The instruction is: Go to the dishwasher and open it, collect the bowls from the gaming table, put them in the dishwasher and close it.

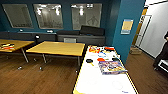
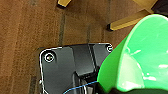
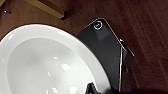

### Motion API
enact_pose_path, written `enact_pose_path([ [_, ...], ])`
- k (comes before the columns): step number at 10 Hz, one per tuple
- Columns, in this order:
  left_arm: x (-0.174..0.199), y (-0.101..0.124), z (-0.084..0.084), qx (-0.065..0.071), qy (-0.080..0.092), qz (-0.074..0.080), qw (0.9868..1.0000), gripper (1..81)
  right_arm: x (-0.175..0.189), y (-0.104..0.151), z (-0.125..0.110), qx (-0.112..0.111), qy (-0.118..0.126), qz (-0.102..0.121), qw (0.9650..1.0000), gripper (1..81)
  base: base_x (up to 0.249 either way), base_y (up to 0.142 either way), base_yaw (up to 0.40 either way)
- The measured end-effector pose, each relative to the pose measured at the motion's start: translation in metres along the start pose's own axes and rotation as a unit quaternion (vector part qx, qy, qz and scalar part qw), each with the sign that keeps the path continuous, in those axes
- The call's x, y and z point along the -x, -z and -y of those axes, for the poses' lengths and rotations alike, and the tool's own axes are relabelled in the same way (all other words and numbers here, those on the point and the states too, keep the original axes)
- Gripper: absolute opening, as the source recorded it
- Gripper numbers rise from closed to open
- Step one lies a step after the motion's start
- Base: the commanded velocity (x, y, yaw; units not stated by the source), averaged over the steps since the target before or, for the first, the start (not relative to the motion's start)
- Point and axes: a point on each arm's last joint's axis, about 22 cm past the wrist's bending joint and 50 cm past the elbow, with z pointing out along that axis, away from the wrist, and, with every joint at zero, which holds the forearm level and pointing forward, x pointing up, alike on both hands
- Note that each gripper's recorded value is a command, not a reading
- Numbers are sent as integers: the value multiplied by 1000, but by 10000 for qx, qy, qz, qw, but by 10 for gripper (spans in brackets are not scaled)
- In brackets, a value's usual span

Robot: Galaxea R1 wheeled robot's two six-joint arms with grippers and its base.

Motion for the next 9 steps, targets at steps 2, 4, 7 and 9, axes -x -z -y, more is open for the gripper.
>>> enact_pose_path([
  [2, 29, -32, 0, 31, 62, 64, 10000, 10, 3, -6, 1, -13, 33, -11, 10000, 10, 0, 0, 0],
  [4, 52, -56, 20, -150, 194, 147, 9996, 10, 10, -13, -10, 125, 67, 66, 9999, 10, 0, 0, 0],
  [7, 83, -86, 61, -572, 437, 185, 9972, 10, 20, -28, -11, 199, 94, 140, 9997, 10, 0, 0, 0],
  [9, 114, -111, 70, -740, 573, 309, 9951, 10, 29, -36, -6, 182, 90, 251, 9995, 10, 0, 0, 0],
])
